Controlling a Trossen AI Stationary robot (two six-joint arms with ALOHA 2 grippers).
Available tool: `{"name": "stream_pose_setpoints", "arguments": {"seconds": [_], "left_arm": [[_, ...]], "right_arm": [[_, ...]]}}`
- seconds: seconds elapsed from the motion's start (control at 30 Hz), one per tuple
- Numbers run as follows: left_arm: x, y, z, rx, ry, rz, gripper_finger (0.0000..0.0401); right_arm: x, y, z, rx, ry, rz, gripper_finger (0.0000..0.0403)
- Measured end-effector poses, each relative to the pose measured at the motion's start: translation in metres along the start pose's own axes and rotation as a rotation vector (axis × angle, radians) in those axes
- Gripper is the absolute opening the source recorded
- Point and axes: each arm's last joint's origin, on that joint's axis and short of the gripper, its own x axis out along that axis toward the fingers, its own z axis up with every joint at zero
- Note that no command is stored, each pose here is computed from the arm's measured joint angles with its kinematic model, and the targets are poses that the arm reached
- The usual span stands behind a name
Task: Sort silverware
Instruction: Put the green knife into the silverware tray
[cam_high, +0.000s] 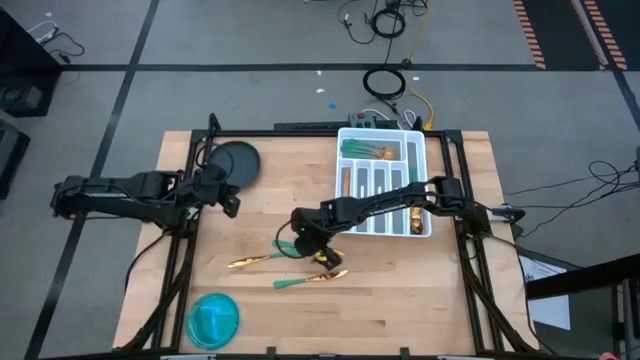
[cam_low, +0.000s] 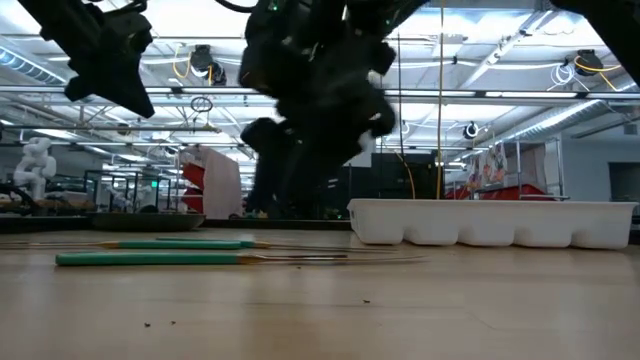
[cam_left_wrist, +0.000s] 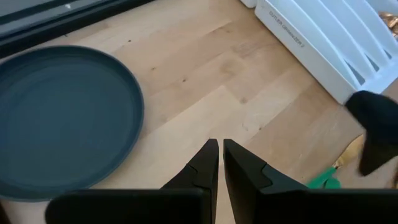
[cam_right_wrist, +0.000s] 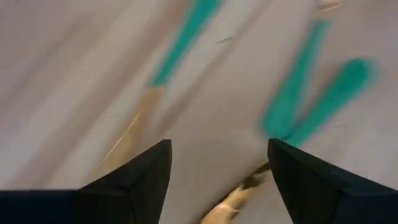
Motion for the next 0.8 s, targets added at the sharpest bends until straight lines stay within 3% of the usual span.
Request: {"name": "stream_pose_setpoints", "arguments": {"seconds": [0.17, 0.33, 0.53, 0.8], "left_arm": [[0.003, 0.0, -0.002, 0.004, -0.031, 0.023, 0.0032], [0.006, -0.002, -0.002, -0.006, -0.042, 0.013, 0.0032], [0.006, -0.002, -0.002, -0.005, -0.038, 0.011, 0.0032], [0.006, -0.002, -0.002, -0.005, -0.037, 0.01, 0.0032]], "right_arm": [[0.004, -0.013, 0.008, 0.175, -0.164, -0.176, 0.0257], [0.021, -0.018, -0.003, 0.334, -0.155, -0.223, 0.0257], [0.037, -0.013, -0.027, 0.4, -0.072, -0.267, 0.0256], [0.041, -0.011, -0.037, 0.462, -0.048, -0.304, 0.0253]]}}
